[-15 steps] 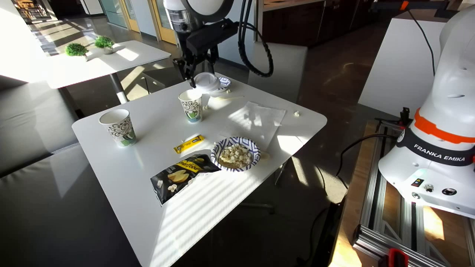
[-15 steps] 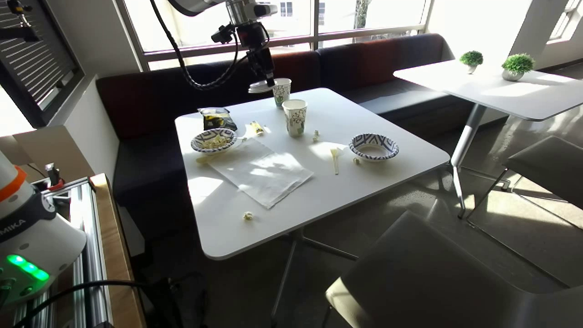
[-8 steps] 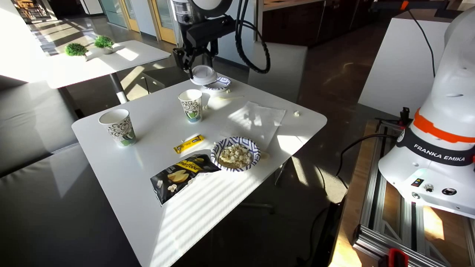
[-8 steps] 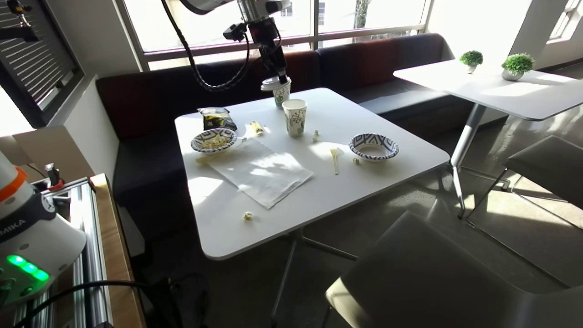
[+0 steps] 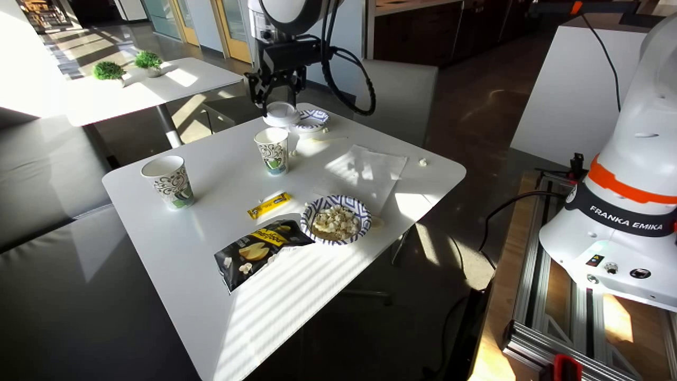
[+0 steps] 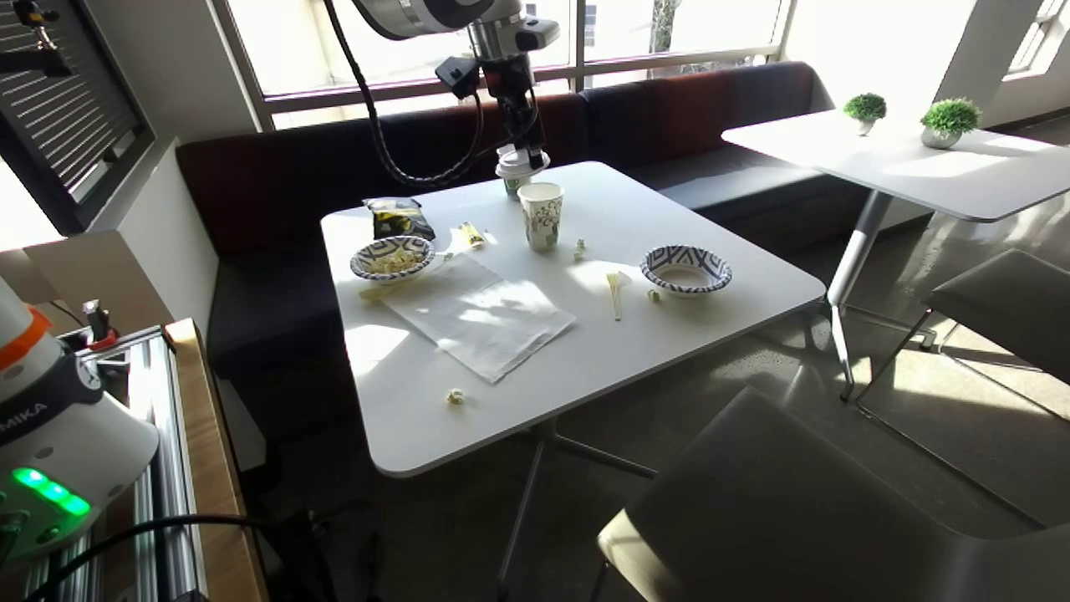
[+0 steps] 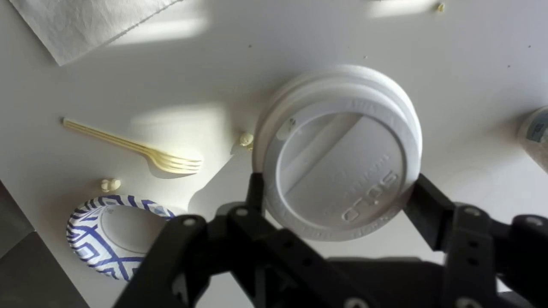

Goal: Put the white lid on top of the coffee cup on the right.

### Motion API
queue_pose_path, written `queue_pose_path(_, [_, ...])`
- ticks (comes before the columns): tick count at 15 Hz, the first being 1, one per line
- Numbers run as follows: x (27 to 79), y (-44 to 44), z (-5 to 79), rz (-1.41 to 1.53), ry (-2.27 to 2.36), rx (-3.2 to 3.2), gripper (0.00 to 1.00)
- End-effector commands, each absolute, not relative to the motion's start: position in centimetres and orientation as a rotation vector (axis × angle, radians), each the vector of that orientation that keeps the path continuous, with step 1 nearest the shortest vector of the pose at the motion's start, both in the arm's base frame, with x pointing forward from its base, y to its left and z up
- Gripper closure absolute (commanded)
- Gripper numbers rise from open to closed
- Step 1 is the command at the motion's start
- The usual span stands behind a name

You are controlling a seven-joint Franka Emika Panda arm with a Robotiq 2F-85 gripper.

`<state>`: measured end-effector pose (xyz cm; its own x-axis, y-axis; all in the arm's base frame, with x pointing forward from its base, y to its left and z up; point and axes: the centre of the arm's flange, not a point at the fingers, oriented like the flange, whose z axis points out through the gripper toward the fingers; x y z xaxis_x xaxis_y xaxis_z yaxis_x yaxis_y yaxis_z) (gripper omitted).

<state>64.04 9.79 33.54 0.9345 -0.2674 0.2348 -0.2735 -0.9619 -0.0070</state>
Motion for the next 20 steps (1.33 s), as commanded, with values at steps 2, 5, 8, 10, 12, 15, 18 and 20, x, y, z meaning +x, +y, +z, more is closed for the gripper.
queue_pose_path(2, [67.1, 9.9, 32.4, 0.324, -0.449, 3.097, 0.44])
queue_pose_path(5, [68.5, 9.9, 31.9, 0.303, -0.447, 3.104, 0.44])
queue_pose_path(8, [69.4, 10.0, 31.1, 0.255, -0.434, 3.113, 0.44])
queue_pose_path(10, [69.9, 10.1, 30.6, 0.227, -0.428, 3.12, 0.44])
queue_pose_path(12, [70.3, 10.3, 30.2, 0.215, -0.415, 3.134, 0.44])
queue_pose_path(15, [70.8, 10.5, 29.5, 0.201, -0.402, 3.135, 0.44])
queue_pose_path(18, [71.0, 10.5, 29.0, 0.189, -0.403, 3.128, 0.44])
queue_pose_path(20, [71.1, 10.5, 28.6, 0.183, -0.404, 3.119, 0.44])
